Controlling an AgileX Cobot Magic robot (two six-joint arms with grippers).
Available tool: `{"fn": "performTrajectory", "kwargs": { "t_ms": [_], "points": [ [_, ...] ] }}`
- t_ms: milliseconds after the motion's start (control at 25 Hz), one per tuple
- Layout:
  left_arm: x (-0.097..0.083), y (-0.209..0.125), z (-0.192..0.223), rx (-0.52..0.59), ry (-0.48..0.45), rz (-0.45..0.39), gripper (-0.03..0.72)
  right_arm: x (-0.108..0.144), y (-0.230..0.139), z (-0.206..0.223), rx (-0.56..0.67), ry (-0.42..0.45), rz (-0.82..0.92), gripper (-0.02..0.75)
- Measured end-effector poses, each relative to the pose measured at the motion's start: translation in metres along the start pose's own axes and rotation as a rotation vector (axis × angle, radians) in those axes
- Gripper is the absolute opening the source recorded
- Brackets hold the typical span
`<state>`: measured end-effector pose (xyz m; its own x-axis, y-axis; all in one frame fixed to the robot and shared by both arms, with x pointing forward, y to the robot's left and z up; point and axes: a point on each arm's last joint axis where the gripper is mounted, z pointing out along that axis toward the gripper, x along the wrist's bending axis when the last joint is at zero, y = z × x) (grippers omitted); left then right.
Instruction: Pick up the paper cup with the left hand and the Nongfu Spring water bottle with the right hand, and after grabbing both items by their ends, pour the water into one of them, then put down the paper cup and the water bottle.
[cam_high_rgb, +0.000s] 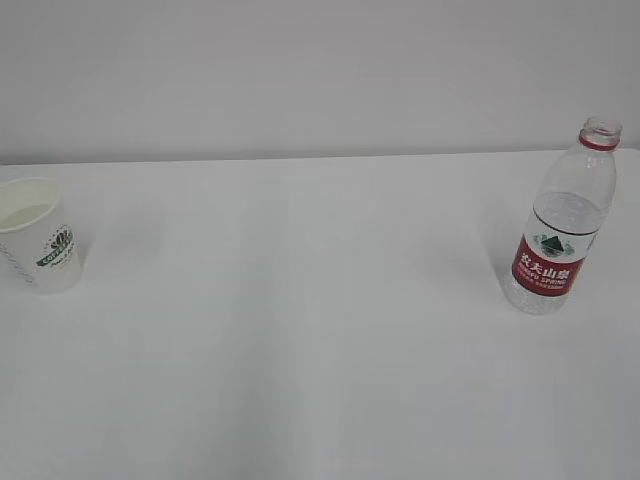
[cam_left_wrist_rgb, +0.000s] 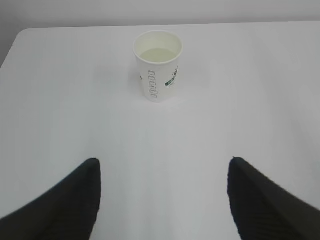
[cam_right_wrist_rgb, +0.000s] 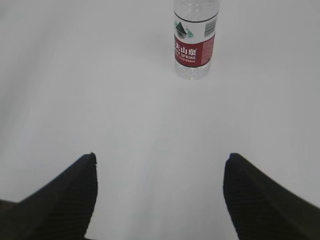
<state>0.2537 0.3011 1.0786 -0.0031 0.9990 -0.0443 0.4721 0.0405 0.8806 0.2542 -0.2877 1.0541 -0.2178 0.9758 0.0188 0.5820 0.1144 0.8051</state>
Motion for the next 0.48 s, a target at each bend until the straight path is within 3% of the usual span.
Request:
{"fn": "performTrajectory", "kwargs": {
  "t_ms": [480],
  "points": [
    [0.0003,-0.0064,-0.0086,0.103,0.004,0.027,0.571,0.0005,-0.011,-0.0072,0.025,-0.007,0.002,0.591]
  ]
}}
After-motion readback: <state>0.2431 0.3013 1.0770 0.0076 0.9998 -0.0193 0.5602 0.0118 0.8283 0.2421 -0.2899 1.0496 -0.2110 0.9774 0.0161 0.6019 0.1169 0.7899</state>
